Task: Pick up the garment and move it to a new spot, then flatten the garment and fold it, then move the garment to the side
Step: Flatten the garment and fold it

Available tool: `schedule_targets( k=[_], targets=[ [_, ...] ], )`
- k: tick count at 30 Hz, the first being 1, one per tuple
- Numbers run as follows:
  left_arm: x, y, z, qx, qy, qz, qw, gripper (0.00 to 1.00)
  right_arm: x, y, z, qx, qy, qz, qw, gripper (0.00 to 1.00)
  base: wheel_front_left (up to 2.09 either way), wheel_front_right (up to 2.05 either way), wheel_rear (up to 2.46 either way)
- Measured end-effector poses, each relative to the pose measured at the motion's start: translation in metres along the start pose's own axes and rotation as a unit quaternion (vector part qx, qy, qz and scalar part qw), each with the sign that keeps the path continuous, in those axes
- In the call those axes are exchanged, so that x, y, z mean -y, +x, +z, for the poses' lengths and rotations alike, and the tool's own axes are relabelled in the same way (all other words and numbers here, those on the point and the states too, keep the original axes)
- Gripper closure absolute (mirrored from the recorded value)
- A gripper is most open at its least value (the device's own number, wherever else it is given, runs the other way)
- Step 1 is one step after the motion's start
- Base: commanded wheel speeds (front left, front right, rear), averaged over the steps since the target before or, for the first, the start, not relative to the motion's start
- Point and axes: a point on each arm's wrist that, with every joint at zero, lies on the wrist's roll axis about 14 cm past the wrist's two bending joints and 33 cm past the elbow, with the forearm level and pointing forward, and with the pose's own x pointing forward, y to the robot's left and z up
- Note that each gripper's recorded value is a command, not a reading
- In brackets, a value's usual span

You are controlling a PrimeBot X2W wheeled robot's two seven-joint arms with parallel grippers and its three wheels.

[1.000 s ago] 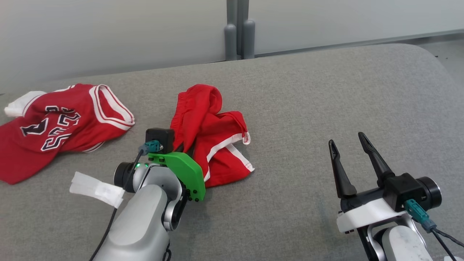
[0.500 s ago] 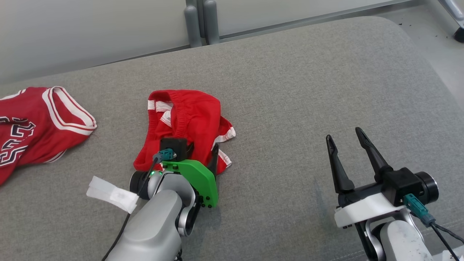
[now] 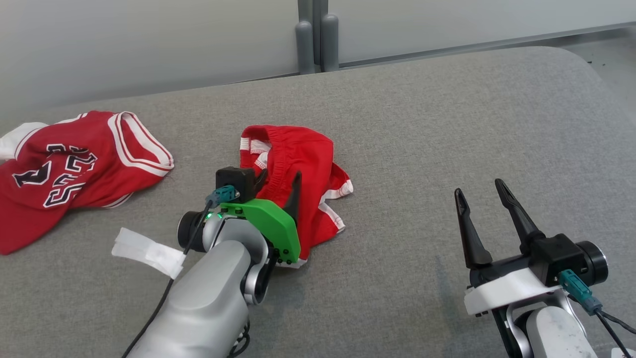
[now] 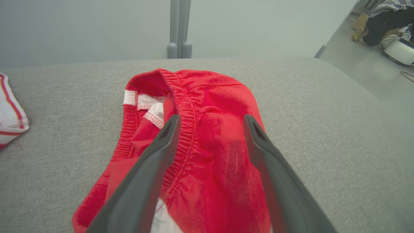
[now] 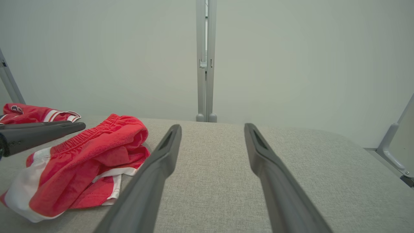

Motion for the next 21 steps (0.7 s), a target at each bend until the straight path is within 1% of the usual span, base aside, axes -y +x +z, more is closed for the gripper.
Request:
schedule_targets(
  k=[3, 8, 11, 16, 17, 18, 19, 20, 21],
  targets=[
    [-0.02, -0.006, -0.002, -0.009, 0.012, 0.024, 1.0, 0.0, -0.005, 0.001, 0.003, 0.004, 0.002, 0.007, 1.0, 0.0, 0.0, 0.0, 0.0],
    [-0.048, -0.015, -0.019, -0.051, 0.028, 0.052, 0.997, 0.0, -0.008, 0.003, 0.003, 0.006, 0.003, 0.011, 1.0, 0.0, 0.0, 0.0, 0.0],
    [-0.05, -0.016, -0.03, -0.071, 0.03, 0.048, 0.996, 0.0, -0.007, 0.002, 0.002, 0.003, 0.002, 0.01, 1.0, 0.0, 0.0, 0.0, 0.0],
    [-0.042, -0.017, -0.042, -0.095, 0.024, 0.028, 0.995, 0.0, -0.003, 0.002, 0.001, 0.002, 0.0, 0.004, 1.0, 0.0, 0.0, 0.0, 0.0],
    [-0.04, -0.017, -0.044, -0.102, 0.026, 0.023, 0.994, 0.24, -0.002, 0.002, 0.001, 0.002, 0.0, 0.004, 1.0, 0.0, 0.0, 0.0, 0.0],
    [-0.04, -0.017, -0.045, -0.103, 0.026, 0.022, 0.994, 0.51, -0.002, 0.001, 0.001, 0.002, 0.0, 0.003, 1.0, 0.0, 0.0, 0.0, 0.0],
    [-0.04, -0.017, -0.045, -0.104, 0.026, 0.022, 0.994, 0.51, -0.002, 0.001, 0.001, 0.002, 0.0, 0.003, 1.0, 0.0, 0.0, 0.0, 0.0],
    [-0.04, -0.018, -0.046, -0.105, 0.027, 0.023, 0.994, 0.66, -0.002, 0.001, 0.001, 0.002, 0.0, 0.002, 1.0, 0.0, 0.0, 0.0, 0.0],
    [-0.041, -0.018, -0.046, -0.105, 0.028, 0.023, 0.994, 0.91, -0.002, 0.001, 0.001, 0.002, 0.0, 0.003, 1.0, 0.0, 0.0, 0.0, 0.0]
  ],
)
